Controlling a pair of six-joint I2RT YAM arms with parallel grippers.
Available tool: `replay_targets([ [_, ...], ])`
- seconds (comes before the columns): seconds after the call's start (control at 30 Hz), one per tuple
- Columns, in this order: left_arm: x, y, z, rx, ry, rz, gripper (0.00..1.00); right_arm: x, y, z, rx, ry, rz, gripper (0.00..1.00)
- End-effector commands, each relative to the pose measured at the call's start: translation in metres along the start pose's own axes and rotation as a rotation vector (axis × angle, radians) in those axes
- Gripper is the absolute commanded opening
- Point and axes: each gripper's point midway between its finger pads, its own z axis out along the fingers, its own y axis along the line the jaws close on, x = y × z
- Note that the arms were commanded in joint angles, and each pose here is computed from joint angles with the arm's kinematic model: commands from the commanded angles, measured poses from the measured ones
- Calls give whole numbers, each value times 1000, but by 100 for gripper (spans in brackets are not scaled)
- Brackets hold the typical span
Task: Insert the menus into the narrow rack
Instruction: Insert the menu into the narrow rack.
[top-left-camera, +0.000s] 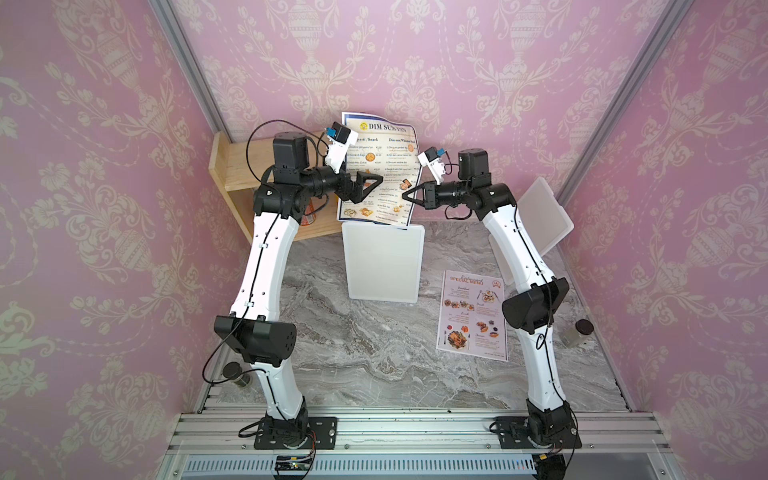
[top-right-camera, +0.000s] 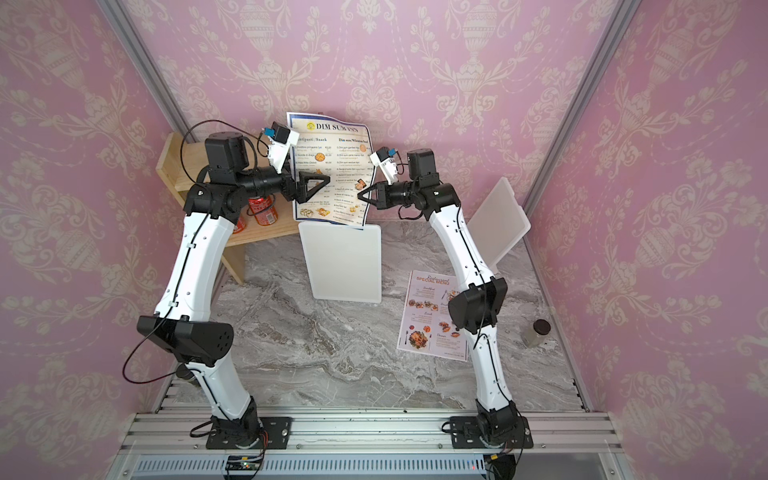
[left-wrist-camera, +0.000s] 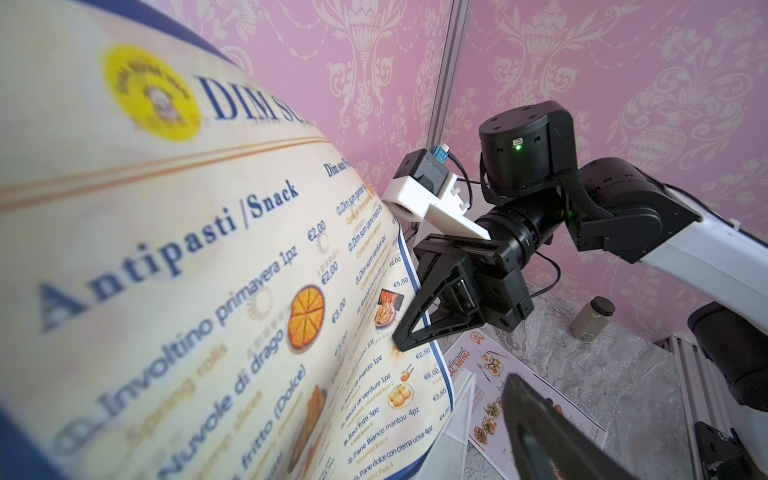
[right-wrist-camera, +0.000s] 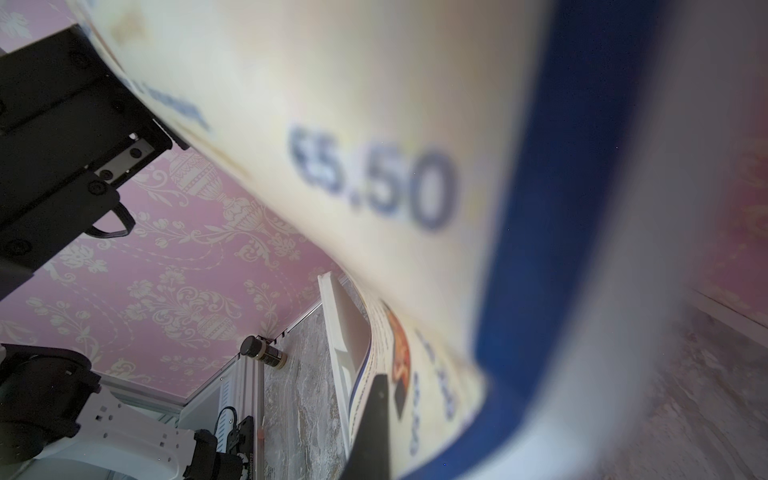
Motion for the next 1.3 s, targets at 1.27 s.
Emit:
replay_targets([
  [1.27, 25, 10, 2, 16, 58, -32, 95, -2, 34, -30, -147, 20, -37, 0],
])
